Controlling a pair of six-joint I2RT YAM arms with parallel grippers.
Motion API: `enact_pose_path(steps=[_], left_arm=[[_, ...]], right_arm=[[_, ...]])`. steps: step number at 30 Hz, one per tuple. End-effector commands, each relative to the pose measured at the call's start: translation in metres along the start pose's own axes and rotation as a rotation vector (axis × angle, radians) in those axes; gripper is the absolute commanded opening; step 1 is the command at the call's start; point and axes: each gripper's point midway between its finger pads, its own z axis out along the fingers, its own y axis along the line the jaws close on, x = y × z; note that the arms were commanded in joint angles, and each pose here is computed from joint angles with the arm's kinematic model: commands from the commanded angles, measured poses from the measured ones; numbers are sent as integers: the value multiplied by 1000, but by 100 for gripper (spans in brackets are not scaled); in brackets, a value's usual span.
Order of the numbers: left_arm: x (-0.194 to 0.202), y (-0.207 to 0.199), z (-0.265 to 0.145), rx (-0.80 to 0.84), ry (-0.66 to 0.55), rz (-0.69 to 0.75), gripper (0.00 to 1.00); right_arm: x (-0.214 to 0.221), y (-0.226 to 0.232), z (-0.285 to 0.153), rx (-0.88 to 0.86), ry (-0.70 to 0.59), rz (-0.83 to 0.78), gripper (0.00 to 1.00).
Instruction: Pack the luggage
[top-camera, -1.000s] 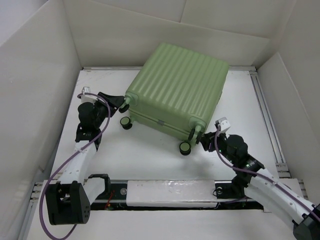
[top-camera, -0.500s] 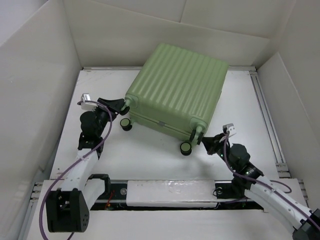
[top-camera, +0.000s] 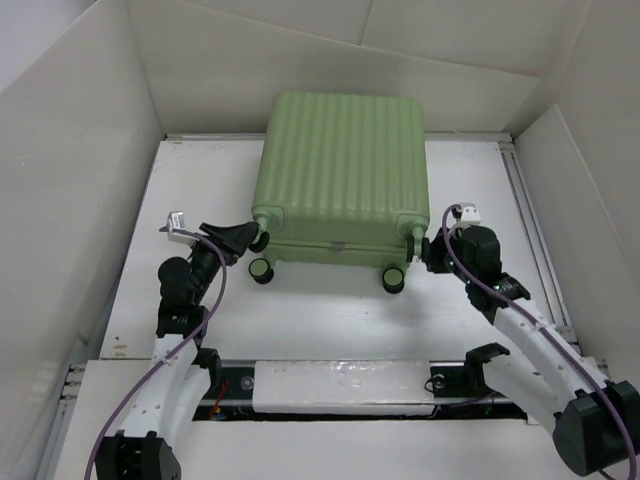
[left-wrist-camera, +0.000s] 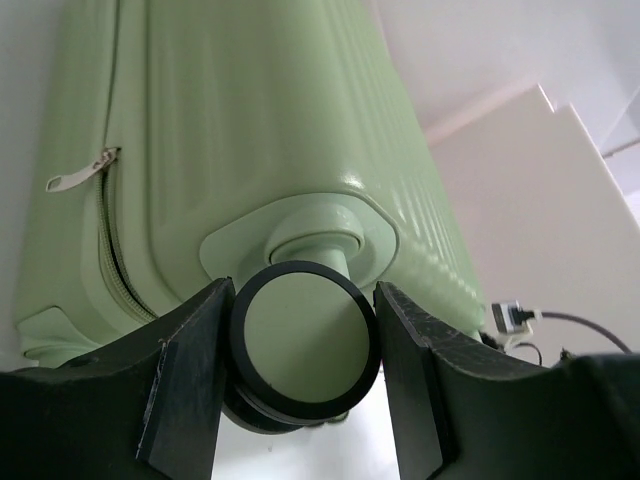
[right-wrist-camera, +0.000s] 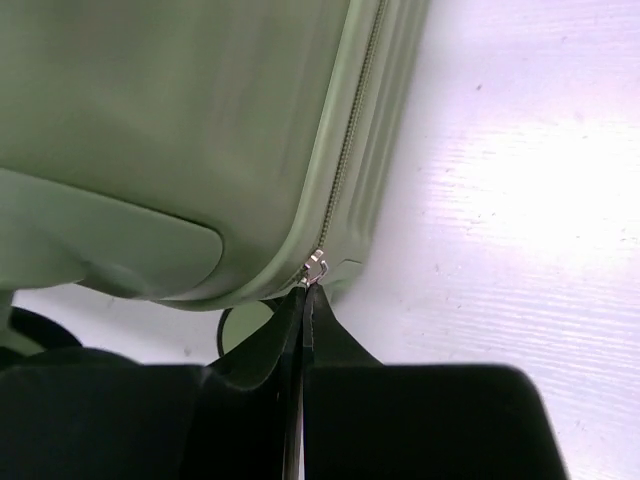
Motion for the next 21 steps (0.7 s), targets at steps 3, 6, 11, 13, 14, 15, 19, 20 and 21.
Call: enact_pose_path(steps=[3, 6, 11, 13, 14, 15, 19, 20, 21], left_arm=[[20, -32, -6, 149, 116, 20, 0], [17, -29, 0, 144, 106, 9, 0], [24, -22, -2, 150, 115, -22, 0], [20, -27, -3, 165, 97, -24, 0], [20, -27, -3, 165, 97, -24, 0], [19, -30, -4, 172, 93, -20, 0], [13, -43, -3, 201, 88, -17, 0], [15, -44, -4, 205, 98, -25, 0], [15, -44, -4, 205, 98, -26, 0]], right_arm=[[-83, 90, -54, -423, -409, -29, 0], [-19, 95, -59, -526, -400, 148, 0], [36, 116, -63, -577, -309, 212, 0], [28, 122, -67, -573, -366, 209, 0], [27, 126, -68, -569, -377, 164, 0], [28, 135, -71, -582, -366, 138, 0], [23, 163, -61, -532, -338, 61, 0], [21, 172, -60, -521, -351, 49, 0], [35, 183, -50, -503, -331, -14, 0]])
